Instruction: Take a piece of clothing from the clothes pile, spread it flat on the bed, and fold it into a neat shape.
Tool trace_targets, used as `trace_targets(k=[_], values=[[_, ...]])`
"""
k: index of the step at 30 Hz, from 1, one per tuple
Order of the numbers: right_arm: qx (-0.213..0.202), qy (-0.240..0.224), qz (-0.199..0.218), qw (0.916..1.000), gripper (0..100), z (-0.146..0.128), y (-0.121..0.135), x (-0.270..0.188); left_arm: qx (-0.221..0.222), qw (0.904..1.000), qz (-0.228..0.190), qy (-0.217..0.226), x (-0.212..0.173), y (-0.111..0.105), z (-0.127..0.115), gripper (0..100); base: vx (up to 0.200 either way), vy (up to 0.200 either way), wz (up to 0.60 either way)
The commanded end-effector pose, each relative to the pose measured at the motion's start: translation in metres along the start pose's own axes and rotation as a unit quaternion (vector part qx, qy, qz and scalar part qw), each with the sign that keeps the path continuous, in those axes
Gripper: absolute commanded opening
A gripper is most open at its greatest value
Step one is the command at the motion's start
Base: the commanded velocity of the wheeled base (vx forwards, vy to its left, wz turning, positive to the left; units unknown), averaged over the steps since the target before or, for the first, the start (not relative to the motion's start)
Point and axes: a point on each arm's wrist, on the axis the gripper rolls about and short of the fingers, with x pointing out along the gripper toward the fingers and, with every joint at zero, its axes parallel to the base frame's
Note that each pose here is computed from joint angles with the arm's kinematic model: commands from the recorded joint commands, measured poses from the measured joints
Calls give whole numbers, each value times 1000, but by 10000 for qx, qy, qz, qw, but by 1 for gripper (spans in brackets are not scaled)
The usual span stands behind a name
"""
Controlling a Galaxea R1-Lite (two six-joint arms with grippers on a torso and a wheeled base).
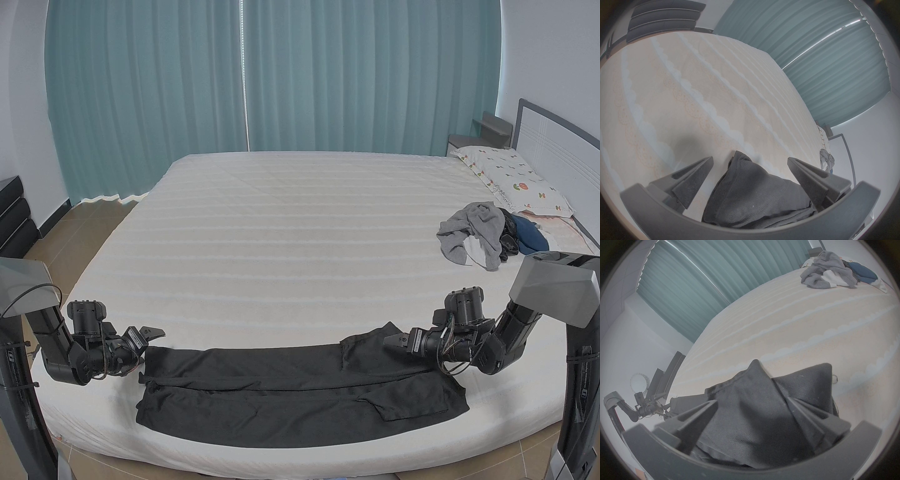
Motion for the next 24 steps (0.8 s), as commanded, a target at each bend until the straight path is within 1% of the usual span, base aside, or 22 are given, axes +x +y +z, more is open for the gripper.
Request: trace_targets(k=[1, 10, 15, 24], values=[[10, 41, -44, 10000, 0, -2, -3, -1, -7, 10000, 6, 1, 0, 1, 0, 100, 0, 0, 0], [-64, 24, -201, 9998, 0, -2, -15, -22, -9, 10000, 11, 7, 0, 1, 0, 100, 0, 0, 0], [-48, -9, -184, 9998, 0, -3, -15, -29, -5, 10000, 8, 12, 0, 0, -1, 100, 0, 0, 0], [-47, 59, -171, 9998, 0, -11, -15, -37, -2, 10000, 3, 6, 0, 0, 0, 100, 0, 0, 0]])
